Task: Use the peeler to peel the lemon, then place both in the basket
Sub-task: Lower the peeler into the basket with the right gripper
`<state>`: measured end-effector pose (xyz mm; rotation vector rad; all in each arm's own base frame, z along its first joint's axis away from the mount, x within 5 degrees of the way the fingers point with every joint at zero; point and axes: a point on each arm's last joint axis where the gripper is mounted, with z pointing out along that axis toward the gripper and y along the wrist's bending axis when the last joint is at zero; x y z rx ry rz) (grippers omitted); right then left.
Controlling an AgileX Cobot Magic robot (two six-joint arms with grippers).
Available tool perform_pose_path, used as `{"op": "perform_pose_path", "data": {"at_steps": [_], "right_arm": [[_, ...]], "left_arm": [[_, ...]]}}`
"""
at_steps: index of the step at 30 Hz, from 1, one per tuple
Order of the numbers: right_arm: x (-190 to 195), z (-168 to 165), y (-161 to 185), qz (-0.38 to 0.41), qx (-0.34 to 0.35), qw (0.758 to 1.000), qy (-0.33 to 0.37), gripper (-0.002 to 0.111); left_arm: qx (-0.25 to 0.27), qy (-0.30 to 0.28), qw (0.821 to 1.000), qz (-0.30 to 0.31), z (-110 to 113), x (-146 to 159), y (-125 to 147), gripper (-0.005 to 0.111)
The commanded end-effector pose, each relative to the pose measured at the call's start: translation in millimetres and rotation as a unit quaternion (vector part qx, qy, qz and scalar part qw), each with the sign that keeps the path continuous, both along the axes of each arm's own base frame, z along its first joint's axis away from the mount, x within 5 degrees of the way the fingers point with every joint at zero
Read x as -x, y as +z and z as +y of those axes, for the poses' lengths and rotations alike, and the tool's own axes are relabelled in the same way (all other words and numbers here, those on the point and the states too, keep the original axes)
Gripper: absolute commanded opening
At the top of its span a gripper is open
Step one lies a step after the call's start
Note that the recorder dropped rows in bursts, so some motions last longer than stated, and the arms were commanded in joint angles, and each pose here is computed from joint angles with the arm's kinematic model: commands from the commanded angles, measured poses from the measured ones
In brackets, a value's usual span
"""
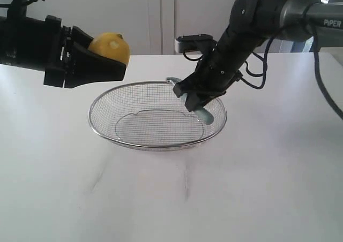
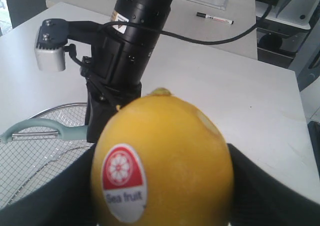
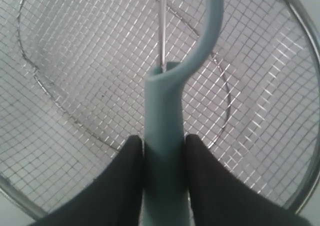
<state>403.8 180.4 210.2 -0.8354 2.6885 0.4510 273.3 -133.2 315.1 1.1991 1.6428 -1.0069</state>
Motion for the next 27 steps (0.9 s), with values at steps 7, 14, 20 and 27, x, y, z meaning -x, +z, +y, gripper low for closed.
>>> {"op": "perform_pose_path", "data": {"at_steps": [7,14,20,27], "right_arm": [[-10,2,-13,-0.048,0.012,0.997,0.061,0.0],[-12,3,-20,-0.05,0.017,0.996,0.075,0.0],[-15,5,-33,-0.042,0.011,0.997,0.067,0.0],[-16,8,-47,-0.023,-0.002,0.998,0.058,0.0]], "left_arm": [[0.018,0.0,1.0,0.0,0,1,6,0.0],[0.018,0.0,1.0,0.0,0,1,6,0.0],[0.018,0.0,1.0,0.0,0,1,6,0.0],[0.017,0.0,1.0,-0.001,0,0,6,0.0]]}}
